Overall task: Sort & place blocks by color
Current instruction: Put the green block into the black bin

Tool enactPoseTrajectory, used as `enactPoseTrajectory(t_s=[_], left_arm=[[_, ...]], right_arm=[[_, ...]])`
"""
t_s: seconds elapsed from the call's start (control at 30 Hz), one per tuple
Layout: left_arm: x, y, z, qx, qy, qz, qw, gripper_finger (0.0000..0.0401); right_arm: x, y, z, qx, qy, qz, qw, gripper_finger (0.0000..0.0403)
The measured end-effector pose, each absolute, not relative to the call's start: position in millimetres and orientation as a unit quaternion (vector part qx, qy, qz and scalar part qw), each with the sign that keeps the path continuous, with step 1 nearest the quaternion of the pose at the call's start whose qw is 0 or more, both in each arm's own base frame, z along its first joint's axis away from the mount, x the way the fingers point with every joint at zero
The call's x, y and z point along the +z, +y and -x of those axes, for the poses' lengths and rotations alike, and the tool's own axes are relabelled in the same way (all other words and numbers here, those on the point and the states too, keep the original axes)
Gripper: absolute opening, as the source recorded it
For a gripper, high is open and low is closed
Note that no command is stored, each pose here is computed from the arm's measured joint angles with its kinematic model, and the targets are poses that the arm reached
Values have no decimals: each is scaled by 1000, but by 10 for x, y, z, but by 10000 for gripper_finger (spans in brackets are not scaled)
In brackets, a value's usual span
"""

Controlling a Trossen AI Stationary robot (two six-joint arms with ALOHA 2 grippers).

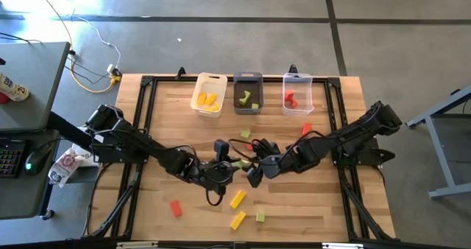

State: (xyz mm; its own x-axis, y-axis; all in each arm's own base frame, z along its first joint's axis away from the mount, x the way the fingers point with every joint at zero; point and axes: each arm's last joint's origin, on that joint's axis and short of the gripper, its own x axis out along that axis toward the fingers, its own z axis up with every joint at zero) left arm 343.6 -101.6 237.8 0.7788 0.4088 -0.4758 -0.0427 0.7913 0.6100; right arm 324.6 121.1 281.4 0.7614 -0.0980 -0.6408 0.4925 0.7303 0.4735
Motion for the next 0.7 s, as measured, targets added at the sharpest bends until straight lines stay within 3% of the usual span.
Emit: enactPoseTrajectory(t_s=[0.2, 0.57, 0.7], left_arm=[[2392, -1014, -3443, 135, 303, -305, 893, 91], [2428, -1003, -3459, 170, 288, -320, 886, 91], [2448, -1006, -3465, 173, 282, -316, 889, 88]], right_arm=[[2813, 1154, -3266, -173, 301, -327, 879, 206], [2811, 1084, -3286, -148, 325, -308, 882, 45], [2795, 1089, -3287, -140, 334, -293, 885, 33]])
